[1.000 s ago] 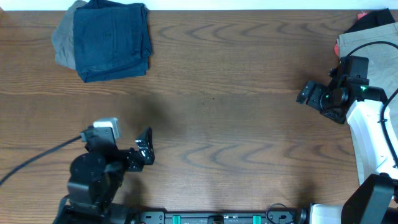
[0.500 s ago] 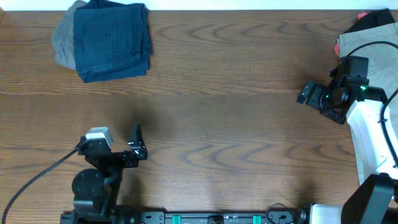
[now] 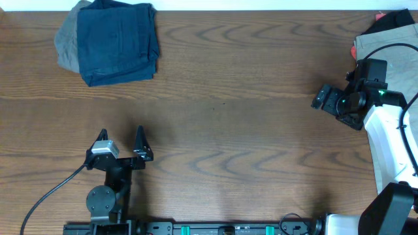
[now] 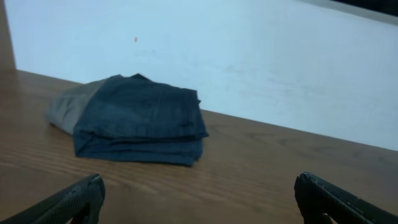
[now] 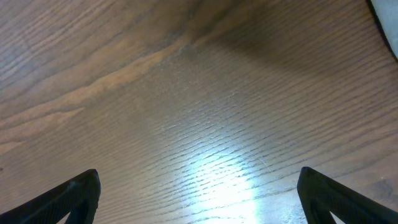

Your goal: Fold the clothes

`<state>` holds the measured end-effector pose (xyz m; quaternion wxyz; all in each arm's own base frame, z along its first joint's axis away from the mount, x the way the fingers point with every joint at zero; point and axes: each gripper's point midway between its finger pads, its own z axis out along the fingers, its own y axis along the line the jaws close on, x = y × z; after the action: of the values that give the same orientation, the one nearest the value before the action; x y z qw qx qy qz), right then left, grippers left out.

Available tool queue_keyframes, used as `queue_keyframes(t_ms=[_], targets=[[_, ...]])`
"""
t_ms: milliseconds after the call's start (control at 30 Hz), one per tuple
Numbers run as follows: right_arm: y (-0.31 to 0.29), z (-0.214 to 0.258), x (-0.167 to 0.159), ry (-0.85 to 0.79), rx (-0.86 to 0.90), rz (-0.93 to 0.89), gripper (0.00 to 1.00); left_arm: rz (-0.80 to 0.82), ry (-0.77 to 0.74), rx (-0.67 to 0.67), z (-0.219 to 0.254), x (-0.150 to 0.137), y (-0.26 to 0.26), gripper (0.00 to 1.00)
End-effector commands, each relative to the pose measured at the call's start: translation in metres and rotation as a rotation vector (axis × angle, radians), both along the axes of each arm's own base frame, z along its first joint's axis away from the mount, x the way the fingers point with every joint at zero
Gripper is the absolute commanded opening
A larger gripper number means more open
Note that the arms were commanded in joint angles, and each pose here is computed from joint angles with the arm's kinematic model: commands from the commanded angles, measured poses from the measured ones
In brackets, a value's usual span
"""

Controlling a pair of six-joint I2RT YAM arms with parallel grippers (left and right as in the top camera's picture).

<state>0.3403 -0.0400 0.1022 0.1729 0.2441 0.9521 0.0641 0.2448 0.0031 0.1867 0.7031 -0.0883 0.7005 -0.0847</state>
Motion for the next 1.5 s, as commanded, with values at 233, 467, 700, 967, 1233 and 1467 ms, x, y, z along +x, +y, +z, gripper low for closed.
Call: queue_keyframes(t_ms=[233,467,700,967,1233,1467], targets=[[-0.002,0.004,0.002,-0.013,-0.011,0.008,0.99,0.015,-0.014,0.165,-0.007,0.002,0.005,0.98],[-0.002,0.004,0.002,-0.013,-0.011,0.008,0.99,0.003,0.114,0.201,-0.039,0.0,0.005,0.98],[-0.002,0.004,0.002,-0.013,-0.01,0.009,0.99,-0.001,0.152,0.199,-0.048,-0.001,0.005,0.98],[-0.002,0.004,0.002,-0.013,-0.011,0.009,0.99,-0.001,0.153,0.199,-0.048,-0.001,0.005,0.98],[-0.002,0.004,0.002,-0.013,-0.011,0.008,0.99,-0.001,0.153,0.199,-0.048,-0.001,0.005,0.98],[-0.002,0.004,0.002,-0.013,-0.01,0.009,0.99,-0.001,0.153,0.199,-0.048,-0.001,0.005,0.98]])
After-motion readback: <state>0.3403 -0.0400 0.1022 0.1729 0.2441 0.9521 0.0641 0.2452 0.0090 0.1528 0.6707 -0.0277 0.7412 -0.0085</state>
